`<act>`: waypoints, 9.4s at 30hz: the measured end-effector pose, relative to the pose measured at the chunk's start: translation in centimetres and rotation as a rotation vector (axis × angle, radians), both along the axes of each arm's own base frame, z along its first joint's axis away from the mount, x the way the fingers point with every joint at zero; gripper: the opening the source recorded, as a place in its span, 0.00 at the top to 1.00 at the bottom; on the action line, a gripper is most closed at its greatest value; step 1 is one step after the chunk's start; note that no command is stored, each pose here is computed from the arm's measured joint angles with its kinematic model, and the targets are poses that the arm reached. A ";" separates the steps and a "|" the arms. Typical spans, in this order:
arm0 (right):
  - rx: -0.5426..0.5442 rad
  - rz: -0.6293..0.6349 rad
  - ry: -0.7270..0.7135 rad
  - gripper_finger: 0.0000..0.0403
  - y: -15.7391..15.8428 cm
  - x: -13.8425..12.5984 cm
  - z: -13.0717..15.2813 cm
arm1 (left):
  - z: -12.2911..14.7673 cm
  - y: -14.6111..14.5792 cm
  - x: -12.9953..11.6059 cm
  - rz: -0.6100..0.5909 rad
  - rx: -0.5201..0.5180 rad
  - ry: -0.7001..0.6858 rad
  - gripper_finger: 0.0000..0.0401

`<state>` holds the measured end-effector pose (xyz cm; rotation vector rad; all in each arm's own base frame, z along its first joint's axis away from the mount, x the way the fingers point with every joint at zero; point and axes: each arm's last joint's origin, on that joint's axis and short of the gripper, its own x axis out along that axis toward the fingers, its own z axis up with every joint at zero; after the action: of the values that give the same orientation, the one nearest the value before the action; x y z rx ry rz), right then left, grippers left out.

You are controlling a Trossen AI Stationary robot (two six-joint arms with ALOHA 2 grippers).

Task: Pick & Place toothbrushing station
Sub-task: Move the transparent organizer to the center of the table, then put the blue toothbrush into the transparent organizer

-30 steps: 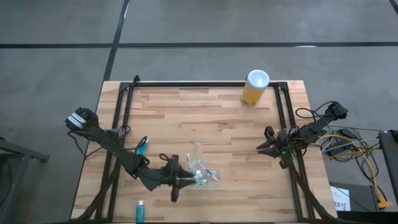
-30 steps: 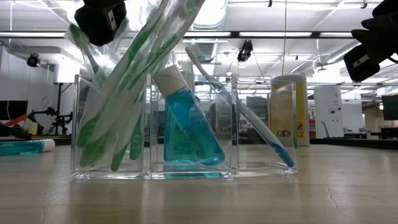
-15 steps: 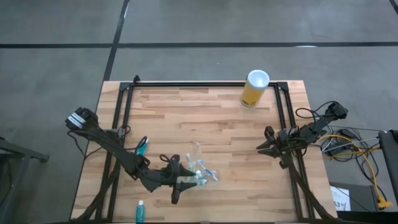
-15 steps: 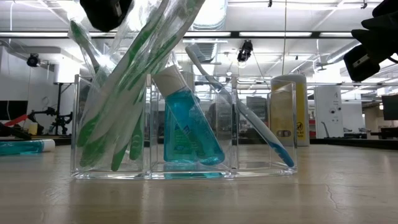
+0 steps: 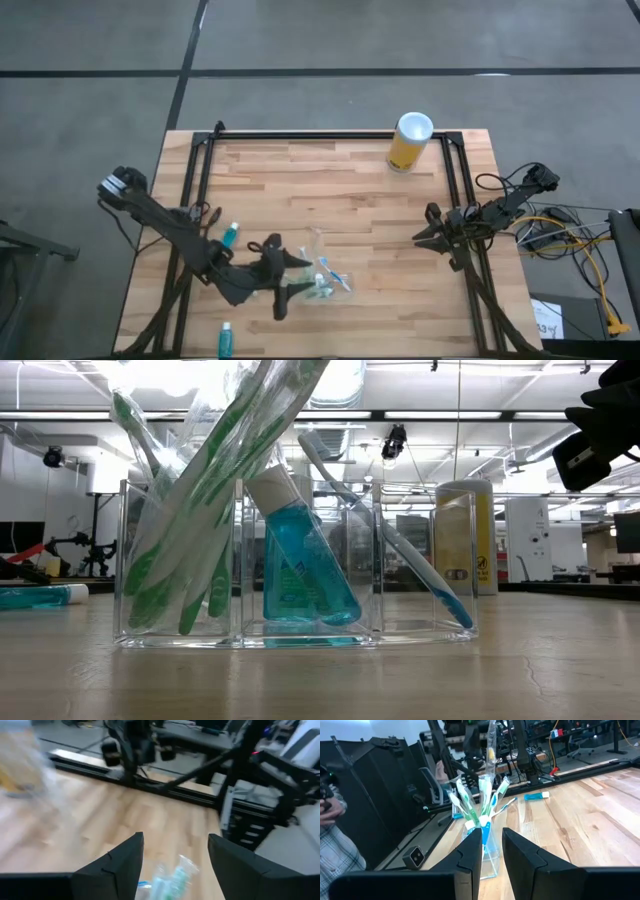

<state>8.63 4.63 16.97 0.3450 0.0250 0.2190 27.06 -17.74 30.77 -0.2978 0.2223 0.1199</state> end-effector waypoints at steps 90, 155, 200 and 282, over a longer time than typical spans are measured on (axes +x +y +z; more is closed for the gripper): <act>0.000 0.000 0.000 0.81 0.0 0.0 0.0 | -10.3 -9.8 -4.0 0.507 -0.953 0.335 0.43; 0.000 0.000 0.000 0.81 0.0 0.0 0.0 | -15.9 -5.9 -1.2 0.790 -0.920 0.122 0.43; 0.000 0.000 0.000 0.81 0.0 0.0 0.0 | -10.6 0.9 0.7 0.620 -0.782 0.082 0.43; 0.000 0.000 0.000 0.81 0.0 0.0 0.0 | 3.0 7.8 -6.1 0.728 0.107 -0.071 0.43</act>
<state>8.63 4.63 16.97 0.3450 0.0250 0.2190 20.95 -9.89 33.81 -0.2640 0.0275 0.8370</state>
